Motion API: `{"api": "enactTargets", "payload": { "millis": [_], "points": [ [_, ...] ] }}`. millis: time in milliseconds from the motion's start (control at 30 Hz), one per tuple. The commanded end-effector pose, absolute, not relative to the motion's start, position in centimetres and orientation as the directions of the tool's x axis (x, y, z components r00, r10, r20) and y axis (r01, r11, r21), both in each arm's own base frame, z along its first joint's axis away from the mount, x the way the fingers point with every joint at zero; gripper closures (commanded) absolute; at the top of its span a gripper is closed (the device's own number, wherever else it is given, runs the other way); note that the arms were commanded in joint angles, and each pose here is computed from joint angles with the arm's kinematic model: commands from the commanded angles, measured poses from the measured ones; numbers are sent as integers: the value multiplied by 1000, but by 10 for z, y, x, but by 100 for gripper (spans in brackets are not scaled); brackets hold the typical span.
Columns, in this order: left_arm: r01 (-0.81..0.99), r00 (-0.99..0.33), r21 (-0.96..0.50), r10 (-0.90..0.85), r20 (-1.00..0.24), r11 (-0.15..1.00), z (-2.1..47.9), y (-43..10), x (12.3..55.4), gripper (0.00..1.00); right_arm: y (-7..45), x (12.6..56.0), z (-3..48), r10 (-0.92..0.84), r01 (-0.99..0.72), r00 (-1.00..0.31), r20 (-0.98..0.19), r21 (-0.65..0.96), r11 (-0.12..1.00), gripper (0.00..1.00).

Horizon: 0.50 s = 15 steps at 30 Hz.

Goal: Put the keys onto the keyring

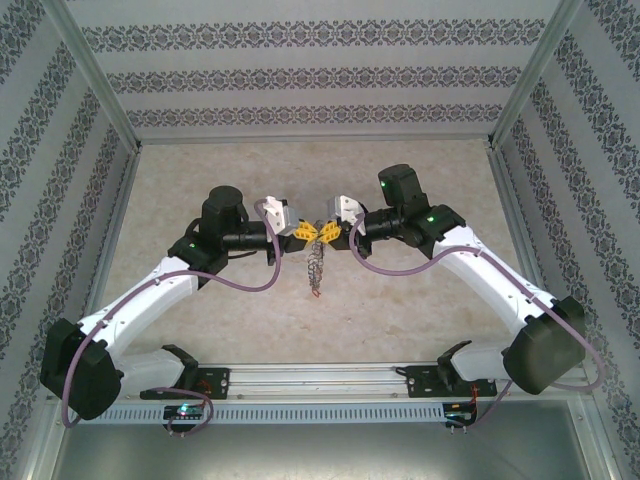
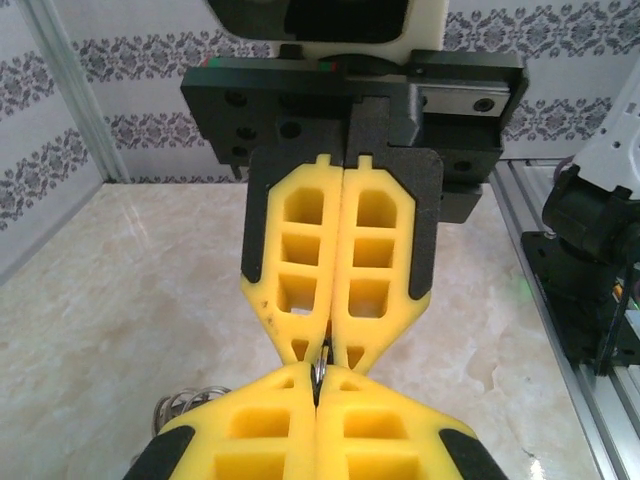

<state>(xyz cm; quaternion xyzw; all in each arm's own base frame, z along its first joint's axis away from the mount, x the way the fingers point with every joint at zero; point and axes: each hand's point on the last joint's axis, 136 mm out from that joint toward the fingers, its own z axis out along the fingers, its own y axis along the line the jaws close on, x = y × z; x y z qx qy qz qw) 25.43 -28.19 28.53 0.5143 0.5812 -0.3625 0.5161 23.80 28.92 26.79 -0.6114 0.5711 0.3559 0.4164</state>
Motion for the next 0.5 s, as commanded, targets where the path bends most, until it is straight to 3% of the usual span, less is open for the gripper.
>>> {"api": "enactTargets", "payload": {
  "millis": [0,67,167,267,333,467],
  "points": [
    [947,58,128,234,-970,294,292,-274,266,95,287,237,275,-427,-986,138,-894,-166,29,100],
    [932,12,114,285,-959,345,283,-268,273,89,284,241,272,-472,-982,131,-872,-180,59,100],
    [938,1,108,310,-951,328,282,-268,270,75,280,245,266,-553,-975,123,-824,-203,85,100],
    [951,7,98,300,-954,293,287,-271,265,74,280,246,262,-597,-971,129,-792,-223,86,100],
    [959,9,92,296,-955,268,290,-273,262,66,281,248,261,-619,-966,136,-774,-241,90,100],
    [969,2,75,297,-955,236,289,-277,260,65,286,247,264,-621,-964,150,-769,-254,82,100]
  ]
}}
